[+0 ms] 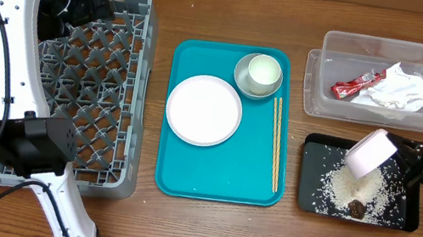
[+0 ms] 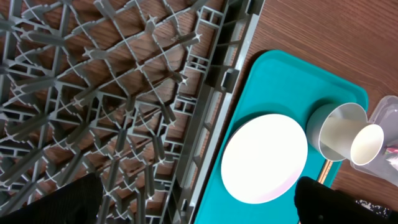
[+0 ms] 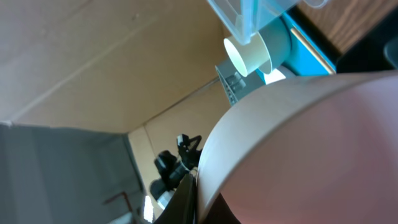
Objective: Sort waste into correct bins and load items into the dishwasher
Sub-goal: 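Tilt the rice bowl to dump rice and scrap onto the black tray, then carry the emptied pink bowl to the teal tray and set it down, then reach the left gripper to the pink bowl and grasp its rim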
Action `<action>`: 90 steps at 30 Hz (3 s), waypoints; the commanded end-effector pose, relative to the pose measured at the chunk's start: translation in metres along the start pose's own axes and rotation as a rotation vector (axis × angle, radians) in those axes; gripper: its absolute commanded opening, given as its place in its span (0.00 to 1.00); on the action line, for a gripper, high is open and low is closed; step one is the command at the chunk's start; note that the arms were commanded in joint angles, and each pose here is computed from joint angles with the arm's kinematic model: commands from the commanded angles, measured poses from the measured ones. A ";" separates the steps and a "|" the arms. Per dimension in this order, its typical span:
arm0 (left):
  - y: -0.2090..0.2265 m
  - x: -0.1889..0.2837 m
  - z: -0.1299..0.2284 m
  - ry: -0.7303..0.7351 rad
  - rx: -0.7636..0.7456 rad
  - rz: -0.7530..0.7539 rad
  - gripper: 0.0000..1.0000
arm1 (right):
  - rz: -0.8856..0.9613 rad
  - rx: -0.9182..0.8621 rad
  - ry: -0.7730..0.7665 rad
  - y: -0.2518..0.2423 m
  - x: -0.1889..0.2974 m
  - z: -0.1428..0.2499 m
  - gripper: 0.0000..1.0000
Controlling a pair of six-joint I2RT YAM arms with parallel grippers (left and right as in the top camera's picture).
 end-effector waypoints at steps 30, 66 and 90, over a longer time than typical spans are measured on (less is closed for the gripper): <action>-0.003 0.014 0.005 -0.030 -0.030 0.023 1.00 | -0.036 0.330 0.025 0.012 -0.011 0.010 0.04; -0.003 0.014 0.005 -0.029 -0.031 0.023 1.00 | 1.389 1.322 0.646 -0.086 -0.303 0.256 0.04; -0.003 0.014 0.004 -0.030 -0.028 0.023 1.00 | 1.430 0.723 -0.186 0.165 -0.130 0.038 1.00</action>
Point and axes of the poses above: each gripper's point midway between its finger pads, its own x axis back along the fingers, its own y axis along the line the jaws close on, z = x × y, the point moved 8 cm from there along x, back along the fingers, and after that the axes turned 14 degrees about x, right-handed, at the moved point
